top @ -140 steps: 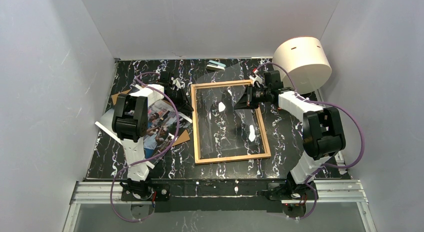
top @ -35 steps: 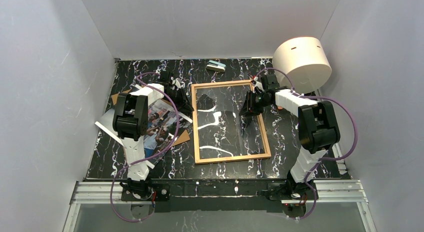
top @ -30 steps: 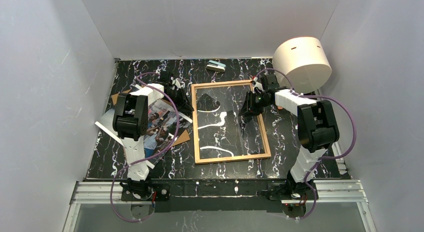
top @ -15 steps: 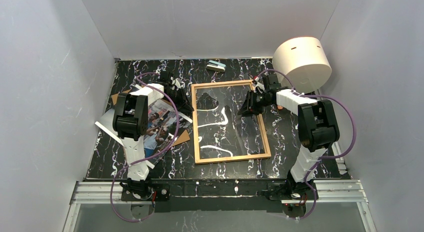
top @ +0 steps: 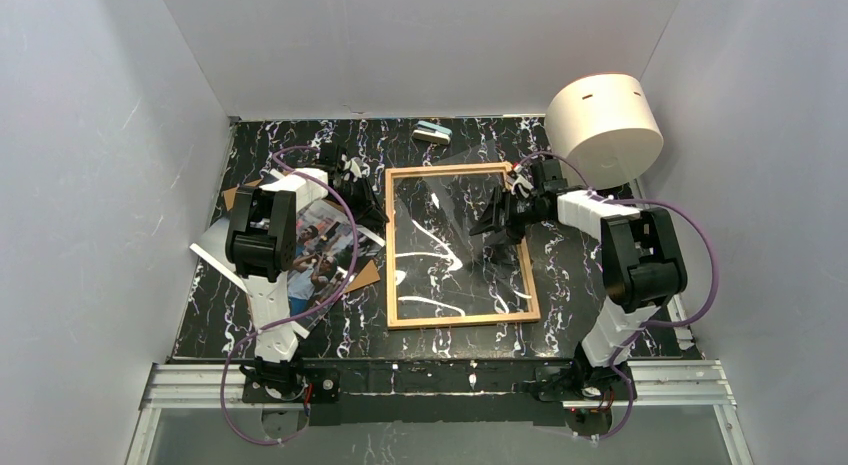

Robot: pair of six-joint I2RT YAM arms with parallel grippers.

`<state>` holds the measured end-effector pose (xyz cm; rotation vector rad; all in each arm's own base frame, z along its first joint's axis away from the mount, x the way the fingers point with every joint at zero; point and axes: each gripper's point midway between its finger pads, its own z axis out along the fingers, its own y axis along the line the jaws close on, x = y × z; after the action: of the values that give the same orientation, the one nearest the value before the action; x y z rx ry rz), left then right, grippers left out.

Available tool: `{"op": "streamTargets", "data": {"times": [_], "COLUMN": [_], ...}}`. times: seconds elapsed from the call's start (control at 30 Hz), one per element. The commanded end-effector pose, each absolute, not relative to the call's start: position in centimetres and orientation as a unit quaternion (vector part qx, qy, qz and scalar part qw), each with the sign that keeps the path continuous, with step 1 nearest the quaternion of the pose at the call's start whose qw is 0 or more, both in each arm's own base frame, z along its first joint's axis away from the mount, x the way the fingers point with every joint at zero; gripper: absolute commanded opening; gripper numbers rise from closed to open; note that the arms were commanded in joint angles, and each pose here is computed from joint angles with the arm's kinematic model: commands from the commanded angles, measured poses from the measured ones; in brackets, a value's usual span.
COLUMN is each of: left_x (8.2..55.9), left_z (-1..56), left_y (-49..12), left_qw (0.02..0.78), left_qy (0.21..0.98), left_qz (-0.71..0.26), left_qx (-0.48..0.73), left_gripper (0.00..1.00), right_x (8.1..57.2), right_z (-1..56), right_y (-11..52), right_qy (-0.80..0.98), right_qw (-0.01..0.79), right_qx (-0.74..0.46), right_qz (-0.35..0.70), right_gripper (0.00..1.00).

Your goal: Put the photo into the frame

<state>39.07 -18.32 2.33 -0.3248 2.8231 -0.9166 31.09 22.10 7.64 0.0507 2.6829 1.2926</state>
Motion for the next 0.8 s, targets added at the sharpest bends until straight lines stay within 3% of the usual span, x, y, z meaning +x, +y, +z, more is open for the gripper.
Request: {"op": "streamTargets", "data": {"times": [0.0, 0.33, 0.5, 0.77], "left_x": [35.4, 33.6, 32.8, 32.2], "left_z": [-4.7, -2.8, -1.9, -0.7], "left_y": [-15.9, -16.1, -15.9, -15.3], "left_qw": [0.026, 0.026, 0.031, 0.046], "left_qy": [0.974, 0.971, 0.971, 0.972], "left_qz": [-0.193, -0.212, -0.213, -0.206], "left_qx": [-0.117, -0.109, -0.102, -0.107], "left_gripper": [0.23, 0.42, 0.46, 0.47], "right_x": [27.8, 25.6, 25.6, 25.2], "right_z": [9.7, 9.1, 8.6, 9.4], "right_y": [23.5, 23.3, 22.7, 22.1], "right_qy": [0.872, 0.867, 0.877, 0.87], "right_qw": [0.04, -0.006, -0.029, 0.001], "right_qx": [0.018, 0.056, 0.086, 0.081], "right_qz": [0.488, 0.494, 0.471, 0.486], "right_gripper": [0.68, 0.63, 0.65, 0.67]}}
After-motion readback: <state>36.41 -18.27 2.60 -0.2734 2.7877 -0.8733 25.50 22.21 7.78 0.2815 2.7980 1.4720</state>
